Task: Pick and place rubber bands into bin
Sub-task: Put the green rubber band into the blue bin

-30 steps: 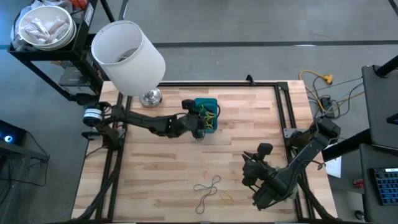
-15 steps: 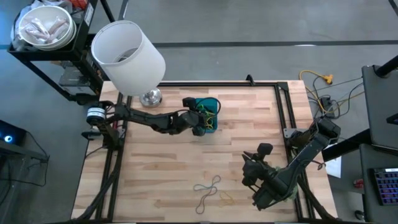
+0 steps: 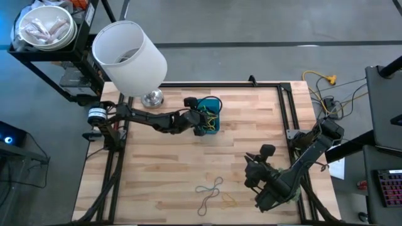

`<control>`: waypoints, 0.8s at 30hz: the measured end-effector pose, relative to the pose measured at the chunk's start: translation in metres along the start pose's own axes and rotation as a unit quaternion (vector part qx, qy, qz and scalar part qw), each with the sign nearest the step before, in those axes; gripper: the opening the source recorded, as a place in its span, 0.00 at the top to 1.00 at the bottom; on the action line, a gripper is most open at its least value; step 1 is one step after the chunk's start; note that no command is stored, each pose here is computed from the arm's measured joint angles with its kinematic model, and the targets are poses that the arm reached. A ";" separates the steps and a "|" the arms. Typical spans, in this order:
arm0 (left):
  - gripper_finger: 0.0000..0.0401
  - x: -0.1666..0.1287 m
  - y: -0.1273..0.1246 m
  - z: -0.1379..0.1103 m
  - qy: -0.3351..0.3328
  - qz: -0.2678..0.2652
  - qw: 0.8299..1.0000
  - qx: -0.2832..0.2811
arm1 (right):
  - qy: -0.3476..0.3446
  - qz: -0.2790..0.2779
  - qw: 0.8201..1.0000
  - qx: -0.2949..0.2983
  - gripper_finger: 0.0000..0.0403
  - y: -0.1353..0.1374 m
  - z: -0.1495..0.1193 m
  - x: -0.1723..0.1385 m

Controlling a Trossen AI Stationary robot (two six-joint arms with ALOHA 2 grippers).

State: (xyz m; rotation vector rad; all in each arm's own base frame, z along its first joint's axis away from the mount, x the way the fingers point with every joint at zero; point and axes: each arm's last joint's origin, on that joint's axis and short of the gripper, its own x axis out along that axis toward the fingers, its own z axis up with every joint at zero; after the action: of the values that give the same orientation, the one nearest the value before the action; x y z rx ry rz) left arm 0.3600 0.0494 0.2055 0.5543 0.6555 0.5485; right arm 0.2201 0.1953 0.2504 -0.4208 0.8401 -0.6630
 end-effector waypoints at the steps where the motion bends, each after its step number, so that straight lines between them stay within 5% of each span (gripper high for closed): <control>1: 1.00 0.000 0.000 0.000 0.000 0.000 1.000 0.000 | 0.000 0.000 1.000 0.000 0.85 0.000 0.000 0.000; 7: 0.98 0.000 -0.001 -0.002 0.011 -0.005 1.000 0.005 | 0.000 0.000 1.000 0.001 0.85 0.000 0.000 0.000; 24: 0.68 0.004 0.002 -0.007 0.021 -0.035 0.998 -0.048 | 0.000 0.000 1.000 0.003 0.85 0.000 0.000 0.000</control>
State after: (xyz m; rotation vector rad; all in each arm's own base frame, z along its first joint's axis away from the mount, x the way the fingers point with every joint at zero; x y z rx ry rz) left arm 0.3568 0.0555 0.2007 0.4290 0.6834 0.5239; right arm 0.2206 0.1953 0.2501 -0.4150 0.8379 -0.6649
